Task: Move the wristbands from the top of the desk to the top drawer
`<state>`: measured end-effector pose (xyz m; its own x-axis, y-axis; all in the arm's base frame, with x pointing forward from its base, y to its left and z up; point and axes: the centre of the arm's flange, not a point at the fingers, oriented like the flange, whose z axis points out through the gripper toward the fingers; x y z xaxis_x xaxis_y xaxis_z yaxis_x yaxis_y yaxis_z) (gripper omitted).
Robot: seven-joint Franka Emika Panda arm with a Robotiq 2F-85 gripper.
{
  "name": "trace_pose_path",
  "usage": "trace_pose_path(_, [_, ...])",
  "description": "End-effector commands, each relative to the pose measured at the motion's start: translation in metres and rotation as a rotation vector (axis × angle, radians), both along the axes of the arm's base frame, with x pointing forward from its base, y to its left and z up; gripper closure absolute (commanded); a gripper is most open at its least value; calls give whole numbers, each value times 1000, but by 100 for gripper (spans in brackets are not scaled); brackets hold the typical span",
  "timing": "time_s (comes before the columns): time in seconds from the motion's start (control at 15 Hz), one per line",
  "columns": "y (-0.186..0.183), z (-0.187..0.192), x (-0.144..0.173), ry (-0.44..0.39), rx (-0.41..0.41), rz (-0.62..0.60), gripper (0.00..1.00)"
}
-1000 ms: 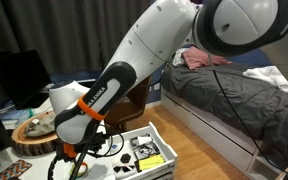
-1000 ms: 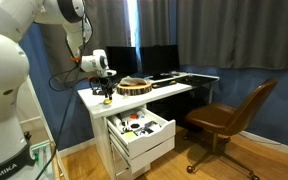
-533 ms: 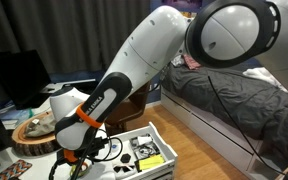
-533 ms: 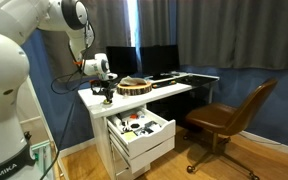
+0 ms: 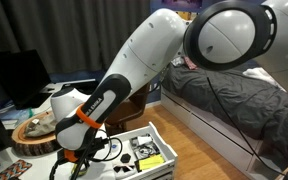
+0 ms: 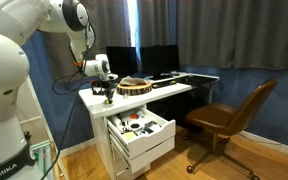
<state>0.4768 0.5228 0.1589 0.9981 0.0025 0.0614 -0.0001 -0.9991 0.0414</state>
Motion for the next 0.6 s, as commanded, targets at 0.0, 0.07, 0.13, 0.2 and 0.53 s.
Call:
trace_pose_path(0.0, [-4,11,6,7,21,-43,99])
trace_pose_path(0.07, [-8,16,8,7,28,-64,99])
trace_pose_path(0.13, [-17,23,10,3,36,-98,99])
trace_pose_path(0.2, [-24,30,13,0,44,-138,99])
trace_pose_path(0.53, [-84,66,29,-37,84,-355,99])
